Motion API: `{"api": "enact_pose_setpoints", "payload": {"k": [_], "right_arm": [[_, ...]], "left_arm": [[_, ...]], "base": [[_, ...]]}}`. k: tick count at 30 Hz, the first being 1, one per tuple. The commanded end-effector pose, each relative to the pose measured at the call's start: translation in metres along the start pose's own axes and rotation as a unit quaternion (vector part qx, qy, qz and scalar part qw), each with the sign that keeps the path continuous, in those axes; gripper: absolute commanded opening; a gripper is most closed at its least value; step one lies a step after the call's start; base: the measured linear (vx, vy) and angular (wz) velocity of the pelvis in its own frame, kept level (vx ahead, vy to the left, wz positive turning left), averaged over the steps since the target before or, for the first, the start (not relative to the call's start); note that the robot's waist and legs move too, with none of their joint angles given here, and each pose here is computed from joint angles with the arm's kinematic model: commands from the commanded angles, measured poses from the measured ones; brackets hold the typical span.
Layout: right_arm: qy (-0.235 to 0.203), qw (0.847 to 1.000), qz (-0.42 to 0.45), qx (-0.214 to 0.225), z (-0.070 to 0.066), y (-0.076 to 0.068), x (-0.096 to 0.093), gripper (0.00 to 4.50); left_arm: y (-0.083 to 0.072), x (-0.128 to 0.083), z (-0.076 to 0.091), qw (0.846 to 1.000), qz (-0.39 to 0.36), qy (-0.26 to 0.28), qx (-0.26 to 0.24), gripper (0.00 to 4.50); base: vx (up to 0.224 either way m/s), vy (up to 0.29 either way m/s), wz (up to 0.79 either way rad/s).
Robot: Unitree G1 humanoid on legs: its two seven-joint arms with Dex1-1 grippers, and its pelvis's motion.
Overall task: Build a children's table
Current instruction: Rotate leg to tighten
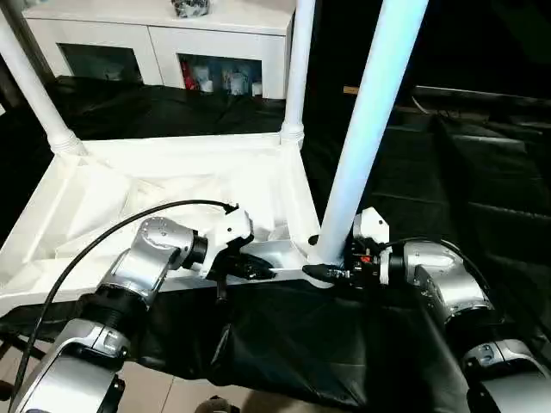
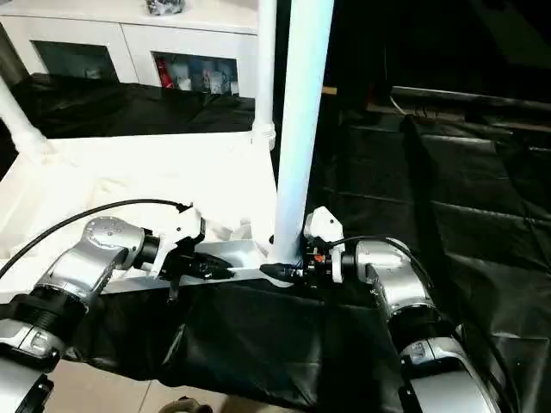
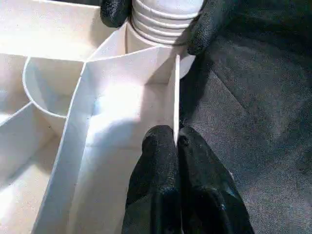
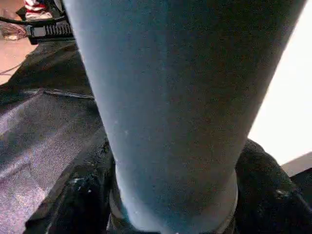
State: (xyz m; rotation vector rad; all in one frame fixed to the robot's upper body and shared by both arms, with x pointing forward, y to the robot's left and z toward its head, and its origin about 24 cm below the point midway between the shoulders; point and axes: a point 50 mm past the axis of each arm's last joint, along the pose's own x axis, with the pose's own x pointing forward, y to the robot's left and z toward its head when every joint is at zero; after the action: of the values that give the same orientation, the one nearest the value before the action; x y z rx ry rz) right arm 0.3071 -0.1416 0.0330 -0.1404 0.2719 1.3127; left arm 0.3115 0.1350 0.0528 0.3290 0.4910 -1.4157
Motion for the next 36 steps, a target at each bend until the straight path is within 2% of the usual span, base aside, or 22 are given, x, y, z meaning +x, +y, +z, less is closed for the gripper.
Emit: {"api": "enact_pose_setpoints", "payload": {"k": [1,4,9,11,12,13,14,18,20,21,22,23,25,26,29,32,33,34,35,36], "right_arm": [[0.014,0.997,0.064,0.028,-0.011,0.017,0.017,2.73],[0.008,0.999,0.036,0.039,-0.013,0.016,0.022,2.71],[-0.004,0.993,-0.106,0.047,-0.013,0.002,0.033,2.70],[-0.009,0.979,-0.191,0.066,-0.013,-0.007,0.039,2.70],[-0.017,0.966,-0.245,0.084,-0.013,-0.012,0.043,2.69],[-0.017,0.964,-0.251,0.086,-0.013,-0.012,0.044,2.69],[-0.022,0.952,-0.290,0.100,-0.011,-0.015,0.050,2.69],[-0.022,0.936,-0.333,0.109,-0.005,-0.014,0.067,2.69],[-0.022,0.937,-0.331,0.105,-0.004,-0.013,0.070,2.69],[-0.013,0.941,-0.326,0.090,-0.004,-0.012,0.072,2.69],[0.001,0.946,-0.319,0.066,-0.004,-0.010,0.075,3.25],[0.000,0.945,-0.322,0.065,-0.004,-0.010,0.076,3.39],[-0.013,0.941,-0.328,0.079,-0.003,-0.012,0.075,3.39],[-0.018,0.940,-0.329,0.086,-0.002,-0.013,0.074,3.60],[-0.020,0.943,-0.323,0.071,0.000,-0.015,0.070,3.87],[-0.027,0.962,-0.269,0.041,0.004,-0.016,0.062,3.94],[-0.027,0.962,-0.269,0.041,0.004,-0.016,0.062,3.94],[-0.031,0.973,-0.227,0.029,0.005,-0.014,0.057,3.94],[-0.031,0.975,-0.218,0.026,0.005,-0.014,0.057,3.94],[-0.033,0.984,-0.173,0.015,0.004,-0.011,0.051,3.94]], "left_arm": [[0.002,0.005,0.014,0.999,0.016,-0.028,0.020,0.00],[0.006,0.007,0.013,0.998,0.052,-0.028,0.014,0.00],[0.015,0.014,0.019,0.992,0.124,-0.037,0.001,0.00],[0.020,0.020,0.024,0.985,0.166,-0.041,-0.005,0.00],[0.023,0.026,0.029,0.980,0.193,-0.048,-0.012,0.00],[0.023,0.027,0.030,0.979,0.196,-0.049,-0.013,0.00],[0.025,0.034,0.035,0.975,0.215,-0.056,-0.020,0.00],[0.024,0.051,0.044,0.970,0.233,-0.060,-0.017,0.00],[0.024,0.053,0.046,0.971,0.232,-0.062,-0.017,0.00],[0.022,0.056,0.047,0.972,0.228,-0.062,-0.013,0.00],[0.021,0.059,0.049,0.973,0.223,-0.061,-0.008,0.00],[0.020,0.060,0.050,0.973,0.221,-0.058,0.000,0.00],[0.020,0.061,0.049,0.974,0.218,-0.056,0.005,0.00],[0.020,0.060,0.049,0.975,0.217,-0.056,0.005,0.00],[0.019,0.055,0.047,0.977,0.205,-0.056,0.007,0.00],[0.015,0.045,0.043,0.985,0.161,-0.054,0.018,0.00],[0.015,0.045,0.043,0.985,0.161,-0.054,0.018,0.00],[0.011,0.041,0.041,0.989,0.136,-0.054,0.025,0.00],[0.011,0.041,0.040,0.990,0.132,-0.053,0.025,0.00],[0.007,0.037,0.038,0.993,0.104,-0.054,0.031,0.00]], "base": [[0.000,0.000,0.00],[0.000,0.000,0.00],[0.000,0.000,0.00],[0.000,0.000,0.00],[0.000,0.000,0.00],[0.000,0.000,0.00],[0.000,0.000,0.00],[0.000,0.000,0.00],[0.000,0.000,0.00],[0.000,0.000,0.00],[0.000,0.000,0.00],[0.000,0.000,0.00],[0.000,0.000,0.00],[0.000,0.000,0.00],[0.000,0.000,0.00],[0.000,0.000,0.00],[0.000,0.000,0.00],[0.000,0.000,0.00],[0.000,0.000,0.00],[0.000,0.000,0.00]]}}
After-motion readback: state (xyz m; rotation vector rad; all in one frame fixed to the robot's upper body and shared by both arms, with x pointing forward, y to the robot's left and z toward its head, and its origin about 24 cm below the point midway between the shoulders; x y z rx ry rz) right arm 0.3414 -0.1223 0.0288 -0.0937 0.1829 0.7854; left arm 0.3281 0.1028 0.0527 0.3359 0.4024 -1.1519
